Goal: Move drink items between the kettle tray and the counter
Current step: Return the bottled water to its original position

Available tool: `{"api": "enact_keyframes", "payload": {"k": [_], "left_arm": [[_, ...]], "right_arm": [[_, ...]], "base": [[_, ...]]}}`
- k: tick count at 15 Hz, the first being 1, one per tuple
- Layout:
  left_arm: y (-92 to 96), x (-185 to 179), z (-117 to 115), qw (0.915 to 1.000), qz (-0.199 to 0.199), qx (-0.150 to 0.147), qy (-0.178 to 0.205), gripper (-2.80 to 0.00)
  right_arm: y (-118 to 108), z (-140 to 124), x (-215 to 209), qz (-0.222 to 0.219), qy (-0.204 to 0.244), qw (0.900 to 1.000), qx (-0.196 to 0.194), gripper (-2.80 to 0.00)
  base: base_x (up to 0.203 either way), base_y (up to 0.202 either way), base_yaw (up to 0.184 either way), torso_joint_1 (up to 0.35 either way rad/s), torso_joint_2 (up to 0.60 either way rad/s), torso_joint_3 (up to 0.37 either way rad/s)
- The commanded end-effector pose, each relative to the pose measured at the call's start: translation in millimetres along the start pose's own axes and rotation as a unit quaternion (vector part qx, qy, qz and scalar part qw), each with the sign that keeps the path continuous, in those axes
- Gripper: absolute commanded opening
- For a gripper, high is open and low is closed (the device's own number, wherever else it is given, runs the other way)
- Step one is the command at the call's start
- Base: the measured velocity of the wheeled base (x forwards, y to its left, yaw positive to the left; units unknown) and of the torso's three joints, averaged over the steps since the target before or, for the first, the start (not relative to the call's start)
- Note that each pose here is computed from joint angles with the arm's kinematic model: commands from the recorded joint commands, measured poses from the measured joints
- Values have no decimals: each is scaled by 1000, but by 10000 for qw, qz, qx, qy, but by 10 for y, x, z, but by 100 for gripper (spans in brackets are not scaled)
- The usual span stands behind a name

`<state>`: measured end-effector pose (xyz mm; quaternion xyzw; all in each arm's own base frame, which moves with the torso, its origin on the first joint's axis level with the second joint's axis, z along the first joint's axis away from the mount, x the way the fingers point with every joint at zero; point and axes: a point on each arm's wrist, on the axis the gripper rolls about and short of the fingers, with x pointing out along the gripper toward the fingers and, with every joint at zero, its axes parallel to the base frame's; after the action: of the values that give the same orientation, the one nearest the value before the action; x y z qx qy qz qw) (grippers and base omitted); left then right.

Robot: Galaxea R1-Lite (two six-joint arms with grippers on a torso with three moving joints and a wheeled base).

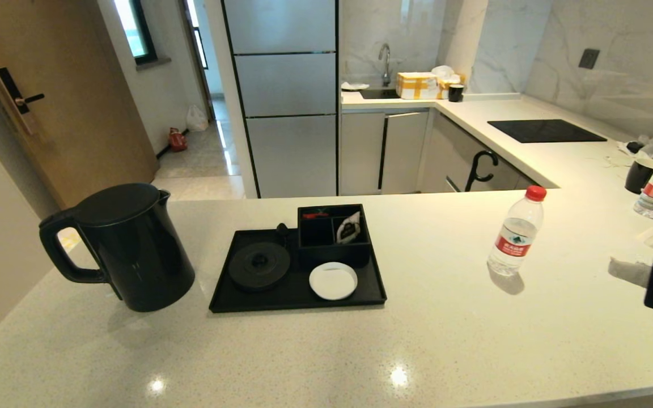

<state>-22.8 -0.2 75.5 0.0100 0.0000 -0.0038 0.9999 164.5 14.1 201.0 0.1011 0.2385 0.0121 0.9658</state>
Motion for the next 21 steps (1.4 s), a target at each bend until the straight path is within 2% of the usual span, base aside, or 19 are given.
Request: {"api": "enact_keyframes", "payload": {"k": [1, 5, 9, 10, 11, 13, 16, 19, 21], "left_arm": [[0, 0, 0, 10000, 0, 0, 0, -280], [0, 0, 0, 10000, 0, 0, 0, -280], [0, 0, 0, 10000, 8, 0, 0, -280], [0, 0, 0, 10000, 0, 0, 0, -280], [0, 0, 0, 10000, 0, 0, 0, -280], [0, 0, 0, 10000, 0, 0, 0, -280], [0, 0, 0, 10000, 0, 0, 0, -280], [0, 0, 0, 10000, 0, 0, 0, -280], [0, 0, 0, 10000, 0, 0, 0, -280]], "right_arm": [[23, -77, 479, -43, 491, 9988, -1, -280], [49, -172, 1092, -9, 490, 9987, 141, -280], [-21, -248, 1453, -115, 458, 9981, 385, -280], [-55, -255, 1531, -194, 373, 9981, 459, 0], [-119, -216, 1578, -375, 103, 9978, 535, 0], [-240, -215, 1679, -561, -111, 9963, 641, 0], [-289, -249, 1704, -572, -327, 9953, 708, 0], [-289, -260, 1773, -515, -493, 9930, 939, 0], [-284, -288, 1882, -434, -677, 9924, 932, 0]], "base": [[0, 0, 0, 0, 0, 0], [0, 0, 0, 0, 0, 0], [0, 0, 0, 0, 0, 0], [0, 0, 0, 0, 0, 0], [0, 0, 0, 0, 0, 0], [0, 0, 0, 0, 0, 0], [0, 0, 0, 0, 0, 0], [0, 0, 0, 0, 0, 0], [0, 0, 0, 0, 0, 0]]}}
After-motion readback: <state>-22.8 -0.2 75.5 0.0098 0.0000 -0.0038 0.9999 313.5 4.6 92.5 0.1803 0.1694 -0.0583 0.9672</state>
